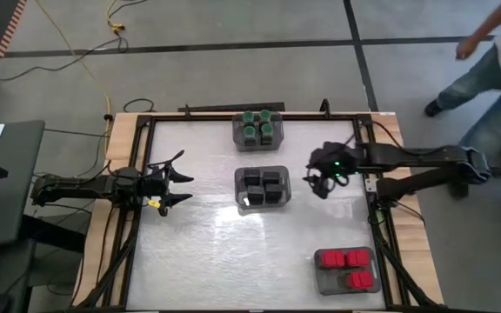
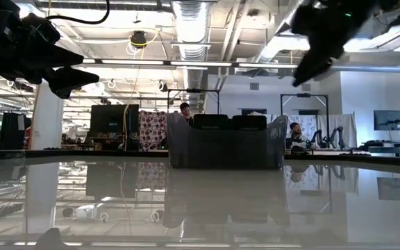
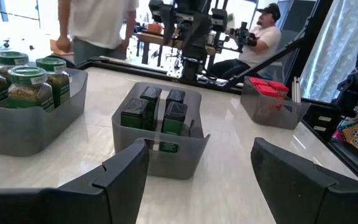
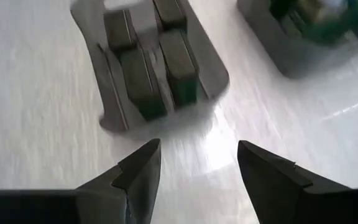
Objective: Sort spices by type
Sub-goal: Return to Home Position
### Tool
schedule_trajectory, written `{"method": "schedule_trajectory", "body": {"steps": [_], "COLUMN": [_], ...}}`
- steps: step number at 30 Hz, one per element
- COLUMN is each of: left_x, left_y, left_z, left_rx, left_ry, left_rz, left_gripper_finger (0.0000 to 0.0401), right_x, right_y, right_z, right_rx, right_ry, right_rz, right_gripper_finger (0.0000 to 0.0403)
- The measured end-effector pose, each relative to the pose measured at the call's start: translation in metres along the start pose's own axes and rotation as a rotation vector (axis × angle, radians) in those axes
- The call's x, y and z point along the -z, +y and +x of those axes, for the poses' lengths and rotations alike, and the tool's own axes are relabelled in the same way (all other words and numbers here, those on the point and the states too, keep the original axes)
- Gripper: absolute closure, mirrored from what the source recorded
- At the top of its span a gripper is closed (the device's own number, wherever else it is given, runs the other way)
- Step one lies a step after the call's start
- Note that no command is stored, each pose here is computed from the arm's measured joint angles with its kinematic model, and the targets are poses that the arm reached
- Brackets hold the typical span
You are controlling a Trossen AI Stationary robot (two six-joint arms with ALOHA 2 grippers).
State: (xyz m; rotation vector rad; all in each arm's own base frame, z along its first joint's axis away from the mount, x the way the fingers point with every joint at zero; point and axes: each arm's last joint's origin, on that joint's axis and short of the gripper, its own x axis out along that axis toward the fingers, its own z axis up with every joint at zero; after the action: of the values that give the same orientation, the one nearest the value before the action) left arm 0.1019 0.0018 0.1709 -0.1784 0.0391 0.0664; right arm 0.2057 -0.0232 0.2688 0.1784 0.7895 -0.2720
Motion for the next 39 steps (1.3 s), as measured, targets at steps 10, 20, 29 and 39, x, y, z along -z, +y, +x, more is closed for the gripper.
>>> {"method": "schedule_trajectory", "body": {"steps": [10, 20, 29, 39], "left_x": [0.000, 0.000, 0.000, 0.000], "left_y": [0.000, 0.000, 0.000, 0.000], "left_z": [0.000, 0.000, 0.000, 0.000], "left_rx": [0.000, 0.000, 0.000, 0.000], "left_ry": [0.000, 0.000, 0.000, 0.000], "left_rz": [0.000, 0.000, 0.000, 0.000], "left_gripper_finger": [0.0131, 0.0131, 0.0131, 0.0131], "right_x": [0.023, 0.030, 0.072, 0.106], "right_y": [-0.004, 0.002, 0.001, -0.008], "right_z": [-0.028, -0.040, -0.008, -0.002], "right_rx": [-0.030, 0.004, -0.039, -0.075], "right_ry": [-0.067, -0.129, -0.286, -0.408], "right_rz": [0.058, 0.050, 0.083, 0.117], "right_gripper_finger": [0.0161, 0.0161, 0.0161, 0.0161]}}
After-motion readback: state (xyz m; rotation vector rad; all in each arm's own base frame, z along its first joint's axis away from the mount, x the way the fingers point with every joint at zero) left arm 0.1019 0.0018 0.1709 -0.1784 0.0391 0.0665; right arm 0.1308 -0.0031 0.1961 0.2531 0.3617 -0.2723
